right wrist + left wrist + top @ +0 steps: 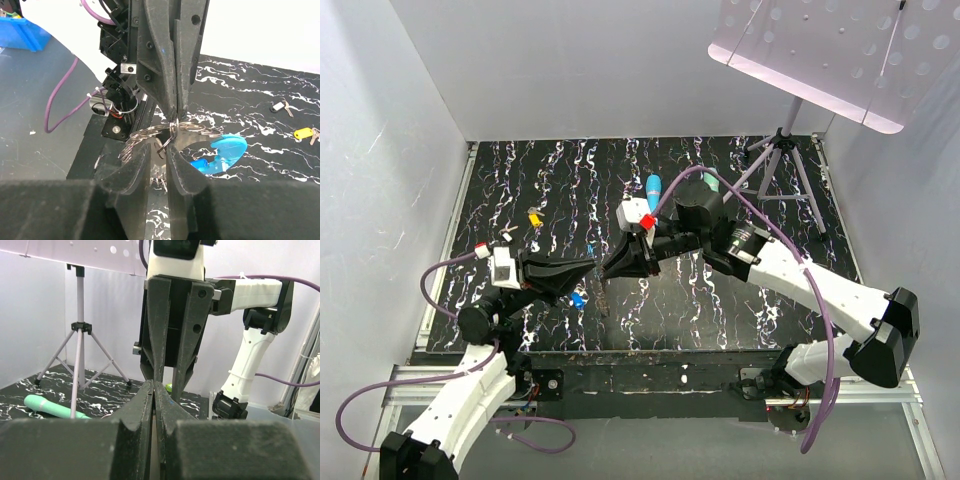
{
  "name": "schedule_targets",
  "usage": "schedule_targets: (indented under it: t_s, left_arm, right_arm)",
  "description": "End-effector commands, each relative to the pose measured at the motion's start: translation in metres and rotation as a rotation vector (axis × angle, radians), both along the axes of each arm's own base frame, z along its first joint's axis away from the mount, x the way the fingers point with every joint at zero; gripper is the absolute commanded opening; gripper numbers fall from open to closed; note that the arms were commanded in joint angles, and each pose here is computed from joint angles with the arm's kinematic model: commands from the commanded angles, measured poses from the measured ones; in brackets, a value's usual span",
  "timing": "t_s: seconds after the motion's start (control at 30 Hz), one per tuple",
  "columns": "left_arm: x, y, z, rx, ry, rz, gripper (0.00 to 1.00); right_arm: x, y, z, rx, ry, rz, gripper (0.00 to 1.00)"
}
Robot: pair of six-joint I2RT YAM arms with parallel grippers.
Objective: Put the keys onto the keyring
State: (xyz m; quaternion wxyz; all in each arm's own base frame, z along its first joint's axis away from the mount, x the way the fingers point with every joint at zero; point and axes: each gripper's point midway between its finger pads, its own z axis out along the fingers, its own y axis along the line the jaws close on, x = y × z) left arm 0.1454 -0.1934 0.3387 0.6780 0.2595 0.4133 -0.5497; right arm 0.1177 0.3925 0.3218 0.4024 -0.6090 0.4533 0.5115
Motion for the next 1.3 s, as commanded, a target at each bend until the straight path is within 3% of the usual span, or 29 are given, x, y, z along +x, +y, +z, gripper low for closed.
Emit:
schedule_targets:
  t_s: [0.0,0.23,0.4,0.93,1.27]
  left_arm:
    - [0.004,0.009,0.01,-0.046,-0.029,0.068,0.0]
    - [0.002,0.009,0.011,-0.052,-0.033,0.062,0.0]
    - [-0.004,0.008,0.014,-0.057,-0.046,0.034,0.0]
    - [-0.015,0.007,0.016,-0.067,-0.054,-0.015,0.0]
    - [-0.015,0.007,0.014,-0.065,-0.054,-0.017,0.0]
  right_arm:
    - [-0.017,-0.006,0.015,0.036,0.012,0.053,0.29]
    - [-0.028,-0.018,0.026,0.065,0.014,0.111,0.35]
    - [-0.015,-0.022,0.038,0.089,0.047,0.079,0.37]
    - [0.005,-0.004,0.047,0.09,0.099,0.054,0.31]
    - [0.013,-0.006,0.047,0.09,0.13,0.042,0.32]
